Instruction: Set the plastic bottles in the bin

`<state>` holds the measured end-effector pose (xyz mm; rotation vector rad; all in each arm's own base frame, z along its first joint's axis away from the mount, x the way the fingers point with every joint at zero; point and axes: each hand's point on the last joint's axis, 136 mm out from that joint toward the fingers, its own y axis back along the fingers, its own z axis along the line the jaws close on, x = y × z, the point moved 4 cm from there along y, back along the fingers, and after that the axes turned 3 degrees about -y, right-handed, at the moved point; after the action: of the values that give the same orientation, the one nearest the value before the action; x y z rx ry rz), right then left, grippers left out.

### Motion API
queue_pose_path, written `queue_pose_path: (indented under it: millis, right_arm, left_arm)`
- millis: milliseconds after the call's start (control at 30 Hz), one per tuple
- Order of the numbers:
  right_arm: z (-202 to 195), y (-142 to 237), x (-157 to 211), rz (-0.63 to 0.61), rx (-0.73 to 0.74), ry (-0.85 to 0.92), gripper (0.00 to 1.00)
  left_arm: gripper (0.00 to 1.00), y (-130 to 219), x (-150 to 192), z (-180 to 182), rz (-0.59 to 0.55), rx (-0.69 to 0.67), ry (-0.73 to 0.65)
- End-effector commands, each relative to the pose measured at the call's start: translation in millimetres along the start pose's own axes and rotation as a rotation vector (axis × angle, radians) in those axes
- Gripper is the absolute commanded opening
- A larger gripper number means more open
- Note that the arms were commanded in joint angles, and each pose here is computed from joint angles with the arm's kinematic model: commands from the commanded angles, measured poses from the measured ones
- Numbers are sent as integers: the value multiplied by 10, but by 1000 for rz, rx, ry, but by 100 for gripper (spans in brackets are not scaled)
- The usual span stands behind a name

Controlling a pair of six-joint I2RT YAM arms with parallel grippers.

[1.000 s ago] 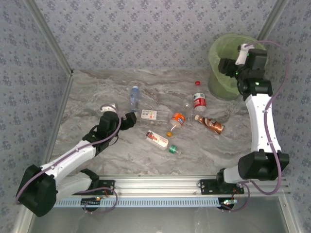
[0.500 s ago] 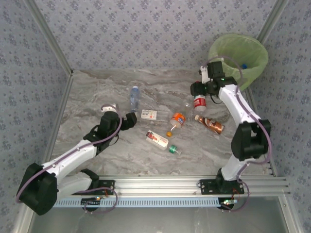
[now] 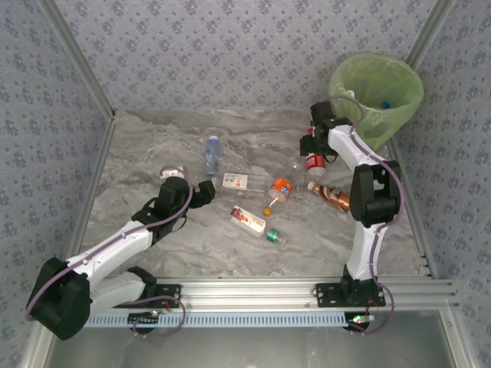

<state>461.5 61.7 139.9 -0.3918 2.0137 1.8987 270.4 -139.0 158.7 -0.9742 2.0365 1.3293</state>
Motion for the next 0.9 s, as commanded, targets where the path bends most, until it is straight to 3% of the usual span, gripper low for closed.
queue_pose_path:
  millis: [0, 233, 700, 867]
  right_arm:
    - [-57, -116, -22, 36, 10, -42, 78]
    - [-164, -371, 6, 82, 65, -41, 77]
    - [-70, -696, 69, 139, 12, -33, 77]
    - [-79, -724, 69, 131, 20, -20, 73]
  left_arm:
    - [99, 0, -93, 2, -13, -24, -13]
    - [99, -4, -80, 15, -9, -30, -8]
    - [99, -27, -56, 27, 3, -38, -5]
    - [99, -29, -50, 33, 4, -40, -6]
